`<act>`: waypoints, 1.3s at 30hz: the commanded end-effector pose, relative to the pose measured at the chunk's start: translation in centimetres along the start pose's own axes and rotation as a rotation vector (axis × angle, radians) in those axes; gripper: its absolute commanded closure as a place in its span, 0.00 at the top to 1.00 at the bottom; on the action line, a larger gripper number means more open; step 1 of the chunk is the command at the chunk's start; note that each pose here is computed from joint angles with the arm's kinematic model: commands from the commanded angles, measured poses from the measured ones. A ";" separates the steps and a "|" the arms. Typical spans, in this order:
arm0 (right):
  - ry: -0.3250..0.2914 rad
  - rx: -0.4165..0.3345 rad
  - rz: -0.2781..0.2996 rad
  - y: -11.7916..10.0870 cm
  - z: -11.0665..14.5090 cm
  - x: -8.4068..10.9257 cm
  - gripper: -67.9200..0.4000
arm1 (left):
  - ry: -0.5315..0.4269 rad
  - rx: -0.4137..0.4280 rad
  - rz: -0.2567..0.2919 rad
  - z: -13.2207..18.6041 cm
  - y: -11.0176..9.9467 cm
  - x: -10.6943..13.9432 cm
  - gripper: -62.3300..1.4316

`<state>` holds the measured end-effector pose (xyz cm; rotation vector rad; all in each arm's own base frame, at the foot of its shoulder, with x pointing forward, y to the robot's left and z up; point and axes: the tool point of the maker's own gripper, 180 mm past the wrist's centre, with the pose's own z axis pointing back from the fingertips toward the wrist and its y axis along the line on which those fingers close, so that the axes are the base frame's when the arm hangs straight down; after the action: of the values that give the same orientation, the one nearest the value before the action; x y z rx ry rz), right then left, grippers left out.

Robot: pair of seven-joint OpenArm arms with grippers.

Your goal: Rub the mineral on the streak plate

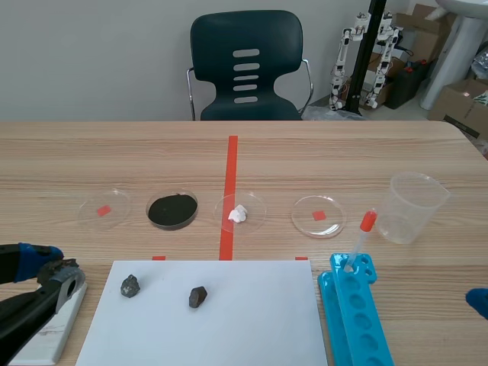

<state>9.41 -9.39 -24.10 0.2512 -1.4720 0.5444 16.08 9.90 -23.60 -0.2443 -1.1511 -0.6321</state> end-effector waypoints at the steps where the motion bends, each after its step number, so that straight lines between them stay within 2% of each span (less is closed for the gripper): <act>1: -0.037 -0.006 0.009 -0.4 -0.3 1.0 1.00 | -0.035 -0.006 0.003 0.0 -0.2 1.0 0.20; 18: -0.037 -0.006 0.009 -0.4 -0.3 1.0 1.00 | -0.034 -0.006 0.003 0.0 -0.2 1.0 0.20; 22: -0.038 -0.006 0.009 -0.4 -0.3 1.0 1.00 | 0.027 -0.004 0.011 -0.1 -0.2 -0.1 0.20; 27: -0.038 -0.006 0.009 -0.4 -0.3 1.0 1.00 | 0.149 0.004 0.089 -0.3 0.2 -2.0 0.20; 34: -0.038 -0.006 0.009 -0.4 -0.3 1.0 1.00 | 0.359 0.059 0.208 -1.3 2.2 -4.8 0.20; 39: -0.038 -0.006 0.009 -0.4 -0.3 1.0 1.00 | 0.499 0.195 0.306 -1.7 5.4 -7.4 0.20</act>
<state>9.41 -9.39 -24.11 0.2511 -1.4717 0.5445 18.52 15.78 -29.95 -0.0841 -0.6736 -0.2926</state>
